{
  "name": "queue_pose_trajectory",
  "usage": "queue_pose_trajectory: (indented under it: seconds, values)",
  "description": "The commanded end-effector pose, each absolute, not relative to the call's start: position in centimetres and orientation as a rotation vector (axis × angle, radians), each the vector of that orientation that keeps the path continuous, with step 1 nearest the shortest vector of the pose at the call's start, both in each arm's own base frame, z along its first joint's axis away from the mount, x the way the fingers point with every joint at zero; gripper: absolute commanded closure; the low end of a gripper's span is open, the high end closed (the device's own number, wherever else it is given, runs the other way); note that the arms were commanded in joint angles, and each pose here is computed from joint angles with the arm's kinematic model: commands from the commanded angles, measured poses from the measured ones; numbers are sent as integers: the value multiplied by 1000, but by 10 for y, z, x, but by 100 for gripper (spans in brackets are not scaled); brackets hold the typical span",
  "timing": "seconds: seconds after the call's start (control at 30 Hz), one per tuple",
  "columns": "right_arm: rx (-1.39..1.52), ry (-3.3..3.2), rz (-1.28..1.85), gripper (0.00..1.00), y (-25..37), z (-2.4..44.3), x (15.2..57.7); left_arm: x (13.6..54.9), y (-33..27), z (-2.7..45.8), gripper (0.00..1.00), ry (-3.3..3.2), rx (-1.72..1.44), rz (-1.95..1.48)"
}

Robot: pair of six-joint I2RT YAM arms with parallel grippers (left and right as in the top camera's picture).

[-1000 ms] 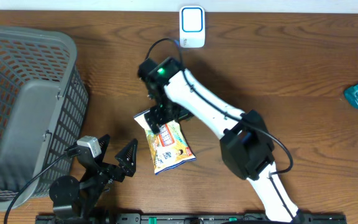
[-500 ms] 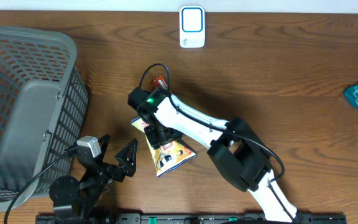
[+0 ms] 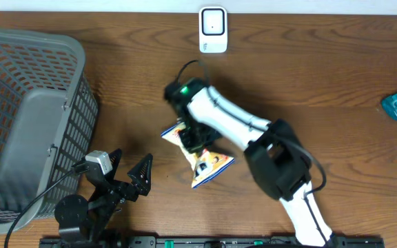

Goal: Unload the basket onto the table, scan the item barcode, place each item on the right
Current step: 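Reach the right gripper to the printed snack bag and grasp it, then lift the snack bag and turn it with the right gripper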

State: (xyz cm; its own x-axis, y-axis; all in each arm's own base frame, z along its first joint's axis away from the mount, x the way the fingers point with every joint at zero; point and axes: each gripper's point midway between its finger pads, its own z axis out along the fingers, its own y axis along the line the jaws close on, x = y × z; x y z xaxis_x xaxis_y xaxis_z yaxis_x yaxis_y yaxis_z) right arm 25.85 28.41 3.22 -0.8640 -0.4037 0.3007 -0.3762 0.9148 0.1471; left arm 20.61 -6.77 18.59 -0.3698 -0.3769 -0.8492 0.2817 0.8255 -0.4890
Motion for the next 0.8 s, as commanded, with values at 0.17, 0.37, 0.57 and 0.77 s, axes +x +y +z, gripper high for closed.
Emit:
queue_pose_trajectory:
  seconds: [0.17, 0.37, 0.57, 0.77]
  values:
    - [590, -2868, -28, 75, 225, 33, 328, 206, -68, 187, 2, 1817, -67, -693]
    - [442, -2962, -68, 33, 198, 61, 365, 206, -68, 187, 2, 1817, -67, -693]
    - [436, -3099, -139, 1, 198, 117, 386, 206, -68, 187, 2, 1817, -67, -693]
    - [549, -3096, -118, 1, 210, 130, 373, 206, -68, 187, 2, 1817, -67, -693]
